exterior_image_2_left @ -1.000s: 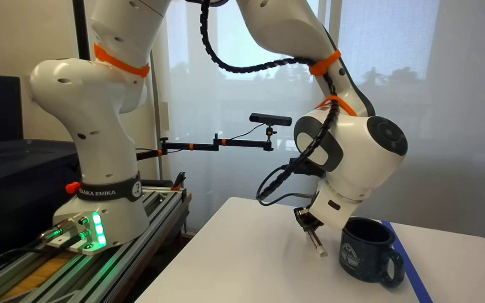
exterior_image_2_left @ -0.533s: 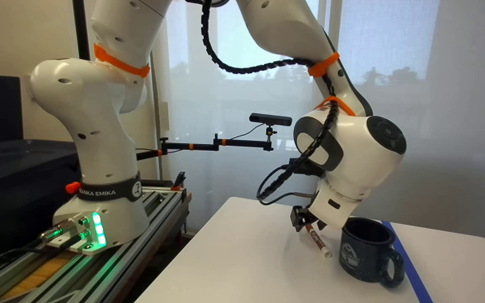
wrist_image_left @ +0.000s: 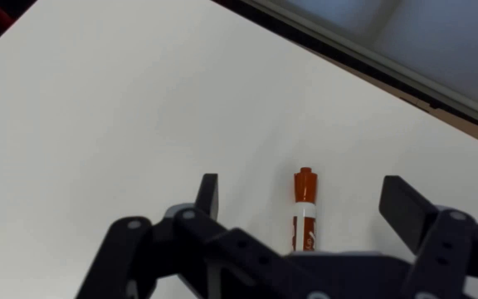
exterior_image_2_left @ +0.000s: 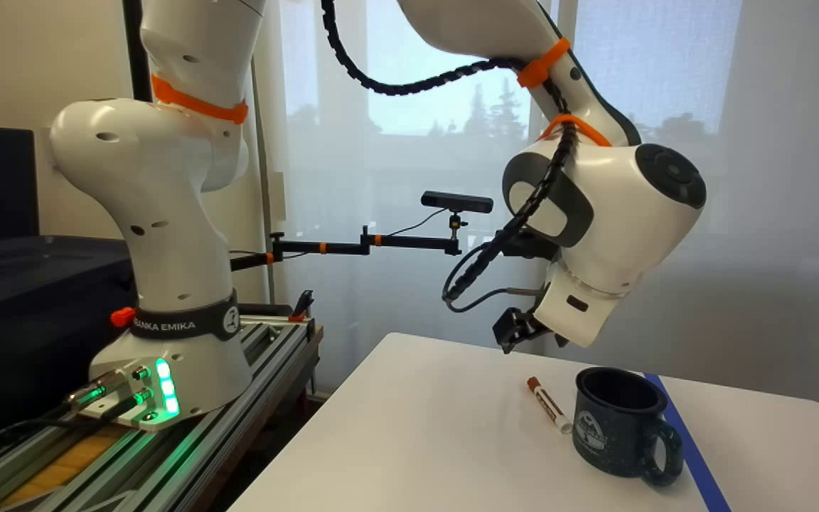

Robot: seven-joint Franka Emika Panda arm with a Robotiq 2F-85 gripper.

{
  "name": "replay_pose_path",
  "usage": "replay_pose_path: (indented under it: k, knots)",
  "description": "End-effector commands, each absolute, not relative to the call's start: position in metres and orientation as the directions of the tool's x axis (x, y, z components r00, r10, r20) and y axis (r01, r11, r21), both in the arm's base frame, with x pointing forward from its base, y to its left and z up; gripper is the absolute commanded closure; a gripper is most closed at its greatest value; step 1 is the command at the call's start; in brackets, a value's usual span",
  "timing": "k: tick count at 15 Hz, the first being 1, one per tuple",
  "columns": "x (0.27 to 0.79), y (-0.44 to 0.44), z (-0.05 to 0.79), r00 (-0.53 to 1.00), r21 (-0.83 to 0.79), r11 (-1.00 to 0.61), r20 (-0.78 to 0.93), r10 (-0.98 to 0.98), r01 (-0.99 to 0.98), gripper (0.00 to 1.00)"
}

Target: Remove the marker from the cup

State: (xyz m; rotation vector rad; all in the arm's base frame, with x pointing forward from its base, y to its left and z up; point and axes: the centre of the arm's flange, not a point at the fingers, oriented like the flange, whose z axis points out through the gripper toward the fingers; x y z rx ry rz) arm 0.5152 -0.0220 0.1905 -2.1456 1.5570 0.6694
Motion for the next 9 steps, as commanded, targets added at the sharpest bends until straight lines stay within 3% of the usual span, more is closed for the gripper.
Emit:
replay_pose_path:
  k: [1, 5, 9]
  knots:
    - [0.502, -0.031, 0.237, 0.272, -0.055, -0.307, -0.625, -0.732, -0.950, 0.00]
    - [0.500, -0.063, 0.272, 0.306, -0.065, -0.330, -0.571, -0.762, -0.942, 0.00]
    - [0.500, -0.104, 0.303, 0.417, -0.076, -0.419, -0.363, -0.833, -0.905, 0.00]
